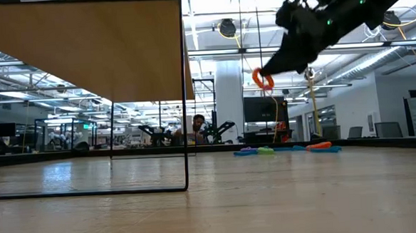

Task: Pick & Place Office Desk Supplies
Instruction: Put the orange spring rubber band into the bottom green bin on the shelf

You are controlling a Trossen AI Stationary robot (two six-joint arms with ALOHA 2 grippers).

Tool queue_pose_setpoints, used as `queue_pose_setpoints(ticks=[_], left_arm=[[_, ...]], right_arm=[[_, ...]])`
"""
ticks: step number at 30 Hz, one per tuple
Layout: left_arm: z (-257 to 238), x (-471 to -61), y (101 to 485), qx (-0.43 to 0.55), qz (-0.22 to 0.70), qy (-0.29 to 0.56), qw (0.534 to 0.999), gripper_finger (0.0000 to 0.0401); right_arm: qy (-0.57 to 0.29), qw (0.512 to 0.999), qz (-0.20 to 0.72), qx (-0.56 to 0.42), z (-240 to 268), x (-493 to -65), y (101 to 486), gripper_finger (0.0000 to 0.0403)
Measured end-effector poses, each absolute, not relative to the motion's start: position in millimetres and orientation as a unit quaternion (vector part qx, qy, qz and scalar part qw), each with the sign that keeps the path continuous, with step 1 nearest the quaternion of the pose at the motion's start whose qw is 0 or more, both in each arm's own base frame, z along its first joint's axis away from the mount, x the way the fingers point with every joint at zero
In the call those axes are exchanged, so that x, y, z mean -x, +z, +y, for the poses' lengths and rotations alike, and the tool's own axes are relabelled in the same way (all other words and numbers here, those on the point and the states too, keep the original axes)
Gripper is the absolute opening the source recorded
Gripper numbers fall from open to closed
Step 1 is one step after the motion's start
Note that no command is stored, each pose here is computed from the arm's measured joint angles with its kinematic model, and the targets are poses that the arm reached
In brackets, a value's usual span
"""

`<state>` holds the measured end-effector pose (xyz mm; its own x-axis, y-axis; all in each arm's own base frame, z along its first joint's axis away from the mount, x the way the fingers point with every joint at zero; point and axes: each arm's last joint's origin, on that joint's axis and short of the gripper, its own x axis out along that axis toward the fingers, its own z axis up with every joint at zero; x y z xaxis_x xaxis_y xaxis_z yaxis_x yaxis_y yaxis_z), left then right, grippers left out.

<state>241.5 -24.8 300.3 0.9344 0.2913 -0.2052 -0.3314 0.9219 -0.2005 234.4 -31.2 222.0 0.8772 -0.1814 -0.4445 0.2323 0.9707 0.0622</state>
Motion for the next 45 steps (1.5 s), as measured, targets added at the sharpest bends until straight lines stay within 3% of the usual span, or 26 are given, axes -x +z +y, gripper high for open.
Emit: queue_pose_setpoints(ticks=[6,16,23,45], left_arm=[[-27.2,-264.0,294.4,0.119,0.048,0.135,0.983,0.0280],[-39.1,-300.9,274.1,0.088,0.006,0.008,0.996,0.0280],[-38.9,-309.9,273.3,0.057,-0.015,0.013,0.998,0.0280],[-43.1,-365.6,287.5,-0.013,0.034,-0.026,0.999,0.0280]], right_arm=[[-0.058,0.983,0.173,-0.030,-10.2,-239.6,232.7,0.0020],[0.077,0.995,0.062,-0.021,16.3,-244.4,254.3,0.0021],[0.166,0.986,-0.021,-0.017,29.9,-243.0,270.7,0.0022],[0.173,0.984,-0.038,-0.006,33.0,-242.4,273.8,0.0022]])
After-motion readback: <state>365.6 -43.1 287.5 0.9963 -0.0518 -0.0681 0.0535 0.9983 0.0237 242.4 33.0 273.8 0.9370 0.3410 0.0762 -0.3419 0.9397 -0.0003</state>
